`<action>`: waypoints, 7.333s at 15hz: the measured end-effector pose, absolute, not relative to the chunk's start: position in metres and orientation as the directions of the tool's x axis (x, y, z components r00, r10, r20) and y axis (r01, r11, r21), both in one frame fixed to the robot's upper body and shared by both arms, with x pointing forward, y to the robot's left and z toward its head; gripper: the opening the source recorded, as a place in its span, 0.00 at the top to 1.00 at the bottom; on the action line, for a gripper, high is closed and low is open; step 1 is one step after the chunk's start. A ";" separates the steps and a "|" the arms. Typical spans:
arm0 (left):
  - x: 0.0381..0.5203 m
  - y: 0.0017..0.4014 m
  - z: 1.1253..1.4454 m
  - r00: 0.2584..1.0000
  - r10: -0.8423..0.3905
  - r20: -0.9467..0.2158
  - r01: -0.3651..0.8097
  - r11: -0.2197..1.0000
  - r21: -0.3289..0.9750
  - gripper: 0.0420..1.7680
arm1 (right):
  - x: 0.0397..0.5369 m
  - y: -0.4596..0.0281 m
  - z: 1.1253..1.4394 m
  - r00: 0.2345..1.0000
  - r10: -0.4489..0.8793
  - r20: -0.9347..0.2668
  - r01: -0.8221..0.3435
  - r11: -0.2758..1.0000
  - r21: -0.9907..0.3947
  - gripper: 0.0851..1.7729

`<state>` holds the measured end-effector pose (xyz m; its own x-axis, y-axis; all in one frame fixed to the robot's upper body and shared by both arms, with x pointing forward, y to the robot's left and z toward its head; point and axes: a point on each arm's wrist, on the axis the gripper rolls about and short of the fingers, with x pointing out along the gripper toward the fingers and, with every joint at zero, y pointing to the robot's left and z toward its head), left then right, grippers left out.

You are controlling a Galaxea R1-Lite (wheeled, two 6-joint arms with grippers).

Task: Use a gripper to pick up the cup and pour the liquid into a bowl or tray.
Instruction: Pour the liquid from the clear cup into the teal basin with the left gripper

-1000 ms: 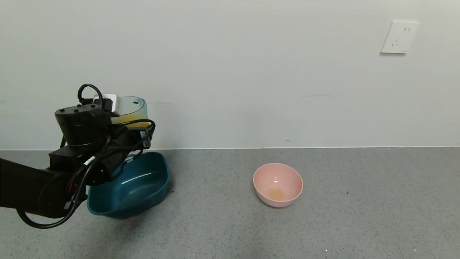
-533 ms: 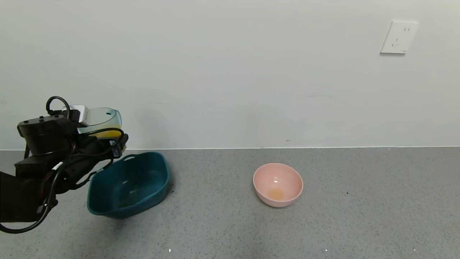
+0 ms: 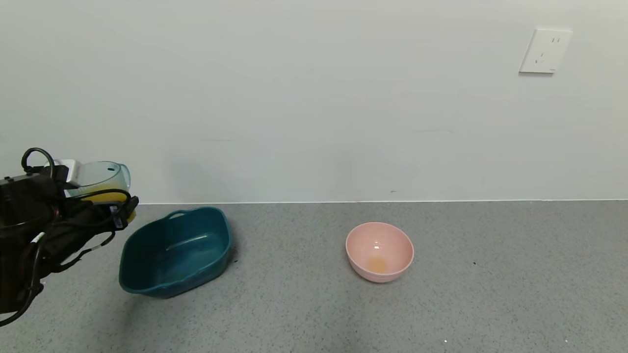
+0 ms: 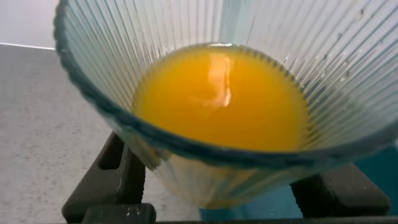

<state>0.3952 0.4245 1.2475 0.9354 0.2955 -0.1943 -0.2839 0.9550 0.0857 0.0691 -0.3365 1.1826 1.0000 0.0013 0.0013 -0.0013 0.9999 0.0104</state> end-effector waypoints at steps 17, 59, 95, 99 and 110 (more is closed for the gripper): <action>0.380 0.420 1.230 0.950 0.244 -0.194 -0.147 0.900 0.410 0.28 | 0.069 -0.336 1.183 1.000 0.001 0.001 -0.001 1.000 0.010 0.04; 0.377 0.412 1.227 0.940 0.275 -0.203 0.085 0.389 0.917 0.28 | 0.069 -0.336 1.183 1.000 0.001 0.001 -0.001 1.000 0.010 0.04; 0.379 0.402 1.251 0.899 0.429 -0.091 0.136 -0.075 0.988 0.28 | 0.069 -0.336 1.183 1.000 0.001 0.001 -0.001 1.000 0.010 0.04; 0.379 0.399 1.253 0.887 0.454 -0.084 0.148 -0.107 0.983 0.28 | 0.069 -0.336 1.183 1.000 0.001 0.001 -0.001 1.000 0.010 0.04; 0.379 0.394 1.254 0.872 0.483 -0.080 0.160 -0.126 0.979 0.28 | 0.069 -0.336 1.183 1.000 0.002 0.001 -0.002 1.000 0.010 0.04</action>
